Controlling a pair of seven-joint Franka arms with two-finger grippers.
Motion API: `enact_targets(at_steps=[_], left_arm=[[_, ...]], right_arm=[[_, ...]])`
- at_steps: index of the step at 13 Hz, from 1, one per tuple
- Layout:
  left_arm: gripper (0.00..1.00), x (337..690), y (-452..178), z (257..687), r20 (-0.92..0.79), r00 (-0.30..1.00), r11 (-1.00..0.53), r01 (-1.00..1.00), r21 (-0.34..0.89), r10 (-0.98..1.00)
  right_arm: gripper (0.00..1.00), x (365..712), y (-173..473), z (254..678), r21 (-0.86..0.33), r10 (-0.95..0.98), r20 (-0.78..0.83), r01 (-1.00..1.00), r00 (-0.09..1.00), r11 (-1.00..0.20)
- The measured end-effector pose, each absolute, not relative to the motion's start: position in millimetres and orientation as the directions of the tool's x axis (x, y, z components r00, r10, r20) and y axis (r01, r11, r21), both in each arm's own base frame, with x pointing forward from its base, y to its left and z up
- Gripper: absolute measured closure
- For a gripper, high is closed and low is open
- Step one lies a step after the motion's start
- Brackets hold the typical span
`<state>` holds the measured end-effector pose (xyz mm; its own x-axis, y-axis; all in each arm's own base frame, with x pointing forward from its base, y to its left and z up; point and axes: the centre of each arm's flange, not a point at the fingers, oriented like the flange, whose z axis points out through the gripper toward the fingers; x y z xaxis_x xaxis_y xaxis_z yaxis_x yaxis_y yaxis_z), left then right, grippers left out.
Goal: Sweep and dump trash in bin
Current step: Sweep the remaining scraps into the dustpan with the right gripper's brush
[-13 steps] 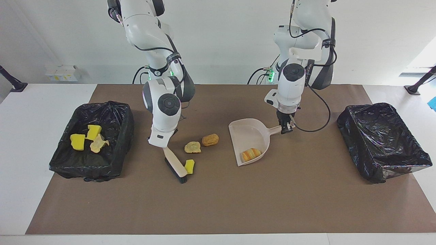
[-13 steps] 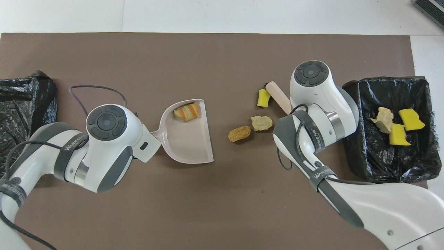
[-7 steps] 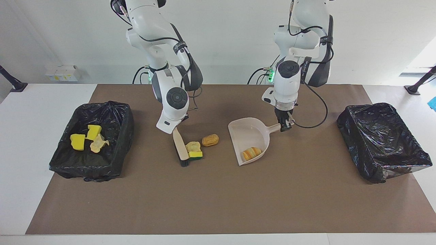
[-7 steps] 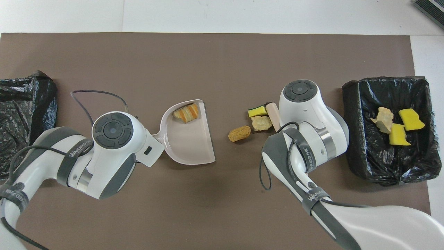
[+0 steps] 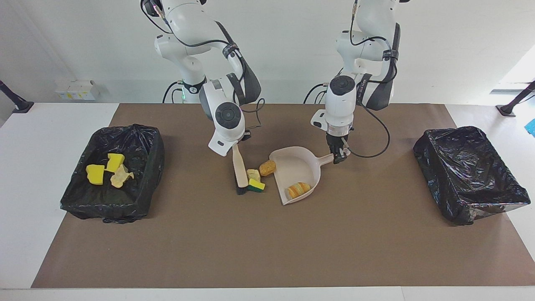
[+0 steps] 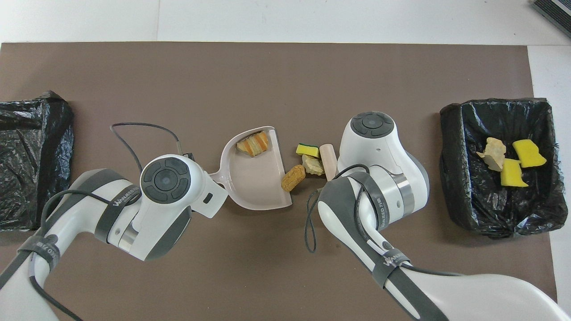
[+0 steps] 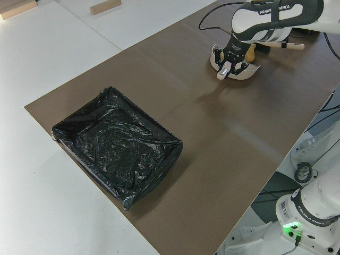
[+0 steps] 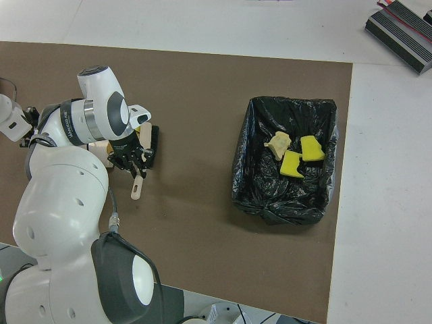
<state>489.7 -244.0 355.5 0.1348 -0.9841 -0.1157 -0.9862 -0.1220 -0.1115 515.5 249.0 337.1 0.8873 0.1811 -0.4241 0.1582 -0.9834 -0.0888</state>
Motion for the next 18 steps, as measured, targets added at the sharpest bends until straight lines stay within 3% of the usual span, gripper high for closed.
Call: enact_targets(at_steps=[3,7,11,14,18], left_arm=[[0.67,491,-245,356,-0.105,0.132,-0.118,-0.985,-0.122,-0.986],[0.67,495,-251,346,-0.076,0.113,-0.101,-0.984,-0.146,-0.991],[0.67,502,-255,342,-0.013,0.095,-0.092,-0.982,-0.168,-0.995],[0.67,508,-254,339,0.034,0.12,-0.124,-0.977,-0.171,-0.992],[0.67,512,-250,335,0.078,0.168,-0.179,-0.971,-0.156,-0.983]], right_arm=[[0.74,507,283,342,-0.205,0.156,-0.417,0.075,0.895,-0.976],[0.74,496,326,364,-0.246,0.122,-0.41,0.019,0.904,-0.969],[0.74,490,322,408,-0.272,0.136,-0.391,0.027,0.91,-0.962],[0.74,479,294,450,-0.252,0.136,-0.42,0.028,0.897,-0.967],[0.74,454,287,462,-0.065,0.071,-0.445,0.047,0.892,-0.997]])
